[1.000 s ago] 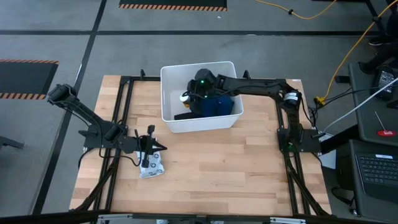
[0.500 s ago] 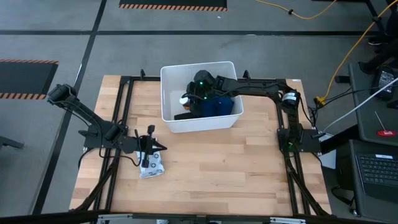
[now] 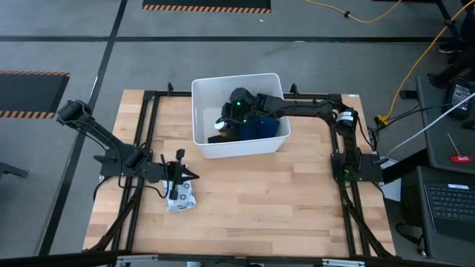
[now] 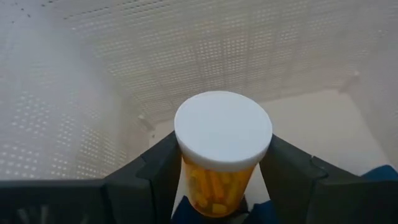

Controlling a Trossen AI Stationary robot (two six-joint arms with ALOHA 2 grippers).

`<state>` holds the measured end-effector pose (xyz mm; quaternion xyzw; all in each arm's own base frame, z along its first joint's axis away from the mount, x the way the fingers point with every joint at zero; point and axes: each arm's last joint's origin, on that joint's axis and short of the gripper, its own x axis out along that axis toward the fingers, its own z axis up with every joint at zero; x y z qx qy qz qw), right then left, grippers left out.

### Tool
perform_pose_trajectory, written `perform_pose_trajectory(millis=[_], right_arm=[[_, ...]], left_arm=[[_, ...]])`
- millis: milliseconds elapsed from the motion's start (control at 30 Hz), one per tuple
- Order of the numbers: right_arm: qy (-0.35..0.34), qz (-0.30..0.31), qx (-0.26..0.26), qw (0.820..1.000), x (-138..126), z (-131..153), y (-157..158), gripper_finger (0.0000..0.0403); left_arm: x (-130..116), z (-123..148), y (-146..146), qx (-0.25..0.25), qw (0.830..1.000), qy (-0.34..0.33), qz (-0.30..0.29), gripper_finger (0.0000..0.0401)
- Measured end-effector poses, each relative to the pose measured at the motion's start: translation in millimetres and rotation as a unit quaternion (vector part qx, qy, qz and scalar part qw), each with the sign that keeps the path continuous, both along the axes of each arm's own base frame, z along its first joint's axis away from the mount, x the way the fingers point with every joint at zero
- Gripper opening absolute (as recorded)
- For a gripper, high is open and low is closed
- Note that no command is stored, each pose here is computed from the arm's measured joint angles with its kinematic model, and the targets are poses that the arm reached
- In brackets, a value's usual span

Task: Pick & place medical supplies in basket/bin
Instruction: Put the orange pill bottle into the white bin, then put the white mailer bag into the white bin

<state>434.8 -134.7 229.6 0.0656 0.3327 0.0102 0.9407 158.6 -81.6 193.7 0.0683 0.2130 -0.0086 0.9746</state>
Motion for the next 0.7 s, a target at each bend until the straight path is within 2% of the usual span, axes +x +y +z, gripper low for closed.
perform_pose_trajectory(millis=[300, 567, 700], right_arm=[[0.009, 0.007, -0.004, 1.000, -0.7, -1.4, 1.9, 0.0199], [0.026, 0.006, 0.003, 1.000, -3.1, -5.4, 2.8, 0.0249], [0.024, 0.008, 0.000, 1.000, -2.8, -5.1, 2.8, 0.0261]], left_arm=[[0.0, 0.0, 0.0, 0.000, 1.000, 0.000, 0.000, 0.0004], [0.0, 0.0, 0.0, 0.000, 1.000, 0.000, 0.000, 0.0004], [0.0, 0.0, 0.0, 0.000, 1.000, 0.000, 0.000, 0.0004]])
